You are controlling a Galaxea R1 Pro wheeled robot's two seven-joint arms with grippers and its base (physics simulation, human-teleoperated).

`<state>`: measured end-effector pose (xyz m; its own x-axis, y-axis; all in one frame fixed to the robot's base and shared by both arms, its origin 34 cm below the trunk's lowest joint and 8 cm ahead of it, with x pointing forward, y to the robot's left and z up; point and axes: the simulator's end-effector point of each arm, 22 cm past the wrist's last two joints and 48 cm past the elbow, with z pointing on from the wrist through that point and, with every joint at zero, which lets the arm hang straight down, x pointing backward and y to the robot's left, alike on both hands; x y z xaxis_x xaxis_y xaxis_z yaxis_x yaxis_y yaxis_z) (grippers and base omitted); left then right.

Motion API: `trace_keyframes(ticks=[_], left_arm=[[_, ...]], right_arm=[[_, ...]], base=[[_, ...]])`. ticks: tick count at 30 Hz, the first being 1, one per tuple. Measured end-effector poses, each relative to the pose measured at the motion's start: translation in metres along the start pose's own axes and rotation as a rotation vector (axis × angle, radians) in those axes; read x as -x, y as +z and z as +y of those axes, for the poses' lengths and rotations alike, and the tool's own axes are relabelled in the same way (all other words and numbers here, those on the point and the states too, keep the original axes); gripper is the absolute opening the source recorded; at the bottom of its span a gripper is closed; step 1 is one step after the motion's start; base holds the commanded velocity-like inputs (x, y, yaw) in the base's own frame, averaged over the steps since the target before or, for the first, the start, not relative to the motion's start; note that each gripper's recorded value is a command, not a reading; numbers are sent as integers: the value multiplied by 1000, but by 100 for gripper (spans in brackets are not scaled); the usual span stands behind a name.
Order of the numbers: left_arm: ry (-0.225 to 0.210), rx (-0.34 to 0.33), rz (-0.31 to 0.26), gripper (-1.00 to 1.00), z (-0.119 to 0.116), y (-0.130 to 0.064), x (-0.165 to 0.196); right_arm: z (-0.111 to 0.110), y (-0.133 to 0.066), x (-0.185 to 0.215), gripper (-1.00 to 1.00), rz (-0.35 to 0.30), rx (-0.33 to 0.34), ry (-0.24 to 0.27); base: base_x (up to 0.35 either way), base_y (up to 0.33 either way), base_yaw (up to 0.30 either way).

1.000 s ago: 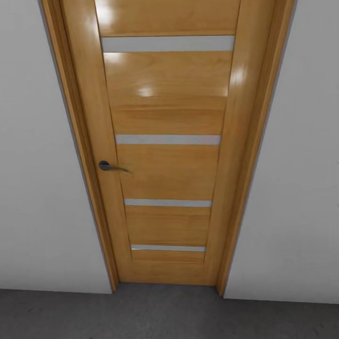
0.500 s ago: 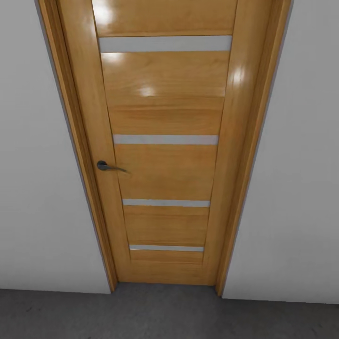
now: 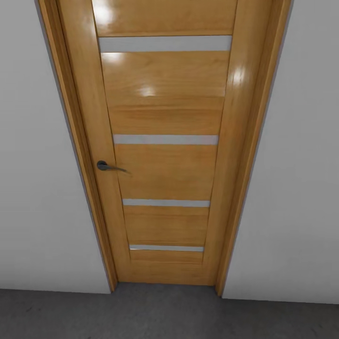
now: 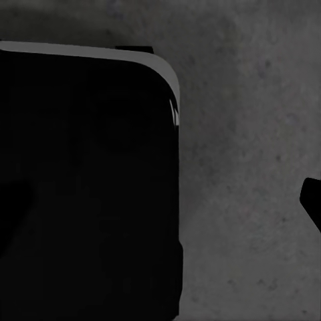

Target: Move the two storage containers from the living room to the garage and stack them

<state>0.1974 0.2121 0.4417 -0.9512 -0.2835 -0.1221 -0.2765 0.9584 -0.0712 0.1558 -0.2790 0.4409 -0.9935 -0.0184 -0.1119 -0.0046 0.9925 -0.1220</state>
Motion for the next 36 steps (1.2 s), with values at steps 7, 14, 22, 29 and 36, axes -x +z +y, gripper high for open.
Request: trace_keyframes(ticks=[7, 14, 22, 29, 36], left_arm=[[0, 0, 0, 100, 0, 0, 0], [1, 0, 0, 100, 0, 0, 0], [-1, 1, 0, 100, 1, 0, 0], [1, 1, -2, 100, 1, 0, 1], [1, 1, -2, 100, 1, 0, 1]], right_arm=[[0, 0, -1, 100, 6, -2, 9], [-1, 0, -1, 100, 6, -2, 5], [-7, 1, -2, 100, 7, -10, -3], [-50, -5, 160, 100, -202, -69, 5], [-54, -29, 288, 100, -346, -69, 11]], base=[[0, 0, 0], [0, 0, 0], [0, 0, 0], [0, 0, 0], [0, 0, 0]])
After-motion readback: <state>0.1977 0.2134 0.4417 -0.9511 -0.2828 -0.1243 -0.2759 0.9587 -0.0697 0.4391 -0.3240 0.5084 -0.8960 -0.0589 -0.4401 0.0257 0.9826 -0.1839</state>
